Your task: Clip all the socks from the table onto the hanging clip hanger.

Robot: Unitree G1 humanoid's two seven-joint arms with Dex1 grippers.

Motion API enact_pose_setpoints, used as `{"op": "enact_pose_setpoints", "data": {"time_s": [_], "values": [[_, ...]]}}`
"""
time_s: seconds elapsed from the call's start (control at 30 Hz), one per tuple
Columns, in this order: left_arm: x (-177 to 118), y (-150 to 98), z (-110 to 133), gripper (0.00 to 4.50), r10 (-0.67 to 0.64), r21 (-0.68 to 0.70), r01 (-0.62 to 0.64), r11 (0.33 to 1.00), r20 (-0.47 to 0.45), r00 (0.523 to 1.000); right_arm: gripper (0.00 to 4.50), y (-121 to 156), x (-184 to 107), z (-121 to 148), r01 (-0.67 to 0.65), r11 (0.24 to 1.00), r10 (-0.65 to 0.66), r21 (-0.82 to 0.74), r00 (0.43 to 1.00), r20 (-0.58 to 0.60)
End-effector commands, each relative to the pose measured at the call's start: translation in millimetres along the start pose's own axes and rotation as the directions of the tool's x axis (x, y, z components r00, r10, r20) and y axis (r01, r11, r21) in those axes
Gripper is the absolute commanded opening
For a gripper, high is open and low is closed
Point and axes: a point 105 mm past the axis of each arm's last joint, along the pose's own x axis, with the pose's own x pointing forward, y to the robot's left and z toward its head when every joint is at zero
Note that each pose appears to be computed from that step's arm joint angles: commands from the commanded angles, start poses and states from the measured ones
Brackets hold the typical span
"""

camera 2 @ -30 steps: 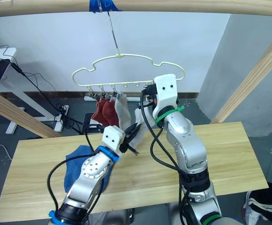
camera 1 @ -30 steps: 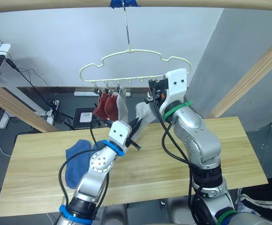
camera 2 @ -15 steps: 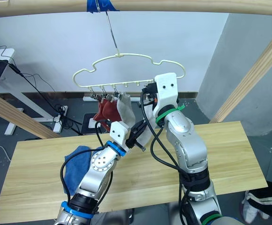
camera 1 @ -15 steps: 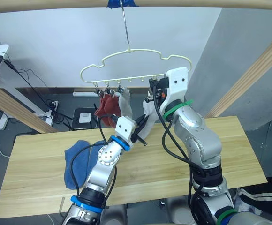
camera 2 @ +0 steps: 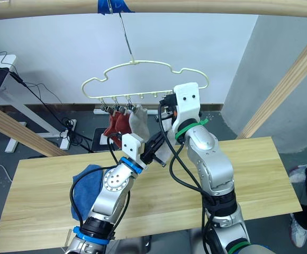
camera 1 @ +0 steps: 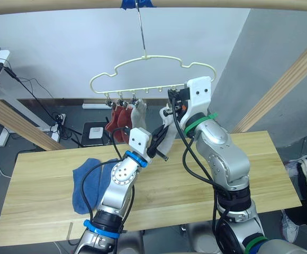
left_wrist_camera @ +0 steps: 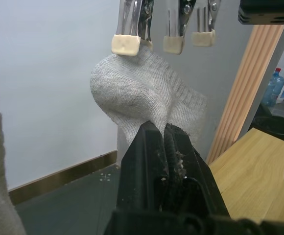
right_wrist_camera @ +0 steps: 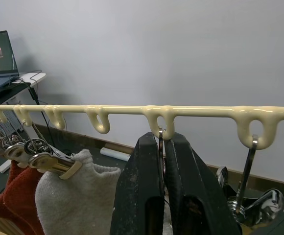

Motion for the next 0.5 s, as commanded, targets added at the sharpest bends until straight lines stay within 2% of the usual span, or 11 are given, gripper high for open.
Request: {"op": "enact_pose_setpoints", "data": {"time_s": [0.03, 0.1, 0.13, 0.2, 0.33, 0.47, 0.5], "values": [[5, -1, 20, 0.02, 0.004, 0.008, -0.004, 1.000, 0.076, 0.997, 0.00, 6, -5, 14, -0.023, 1.000, 0.022, 0.015, 0.998, 0.057], [5, 1, 20, 0.02, 0.010, 0.012, -0.011, 1.000, 0.077, 0.997, 0.00, 7, -6, 14, -0.023, 0.999, 0.021, 0.031, 0.998, 0.060], [5, 1, 20, 0.00, 0.010, 0.014, -0.011, 1.000, 0.077, 0.997, 0.53, 7, -7, 15, -0.022, 0.999, 0.020, 0.033, 0.998, 0.062], [5, 1, 20, 0.00, 0.009, 0.015, -0.010, 1.000, 0.073, 0.997, 1.14, 7, -8, 14, -0.026, 0.999, 0.024, 0.040, 0.998, 0.059], [5, 3, 19, 0.00, 0.010, 0.025, -0.012, 1.000, 0.068, 0.998, 2.63, 10, -10, 14, -0.059, 0.997, 0.057, 0.053, 0.997, 0.051], [6, 3, 19, 0.00, 0.002, 0.031, -0.005, 0.999, 0.068, 0.998, 2.63, 16, -20, 14, -0.133, 0.989, 0.131, 0.059, 0.991, 0.038], [4, 1, 17, 0.00, -0.021, 0.032, 0.020, 0.999, 0.058, 0.998, 2.63, 21, -29, 12, -0.196, 0.979, 0.195, 0.060, 0.980, 0.026]]}}
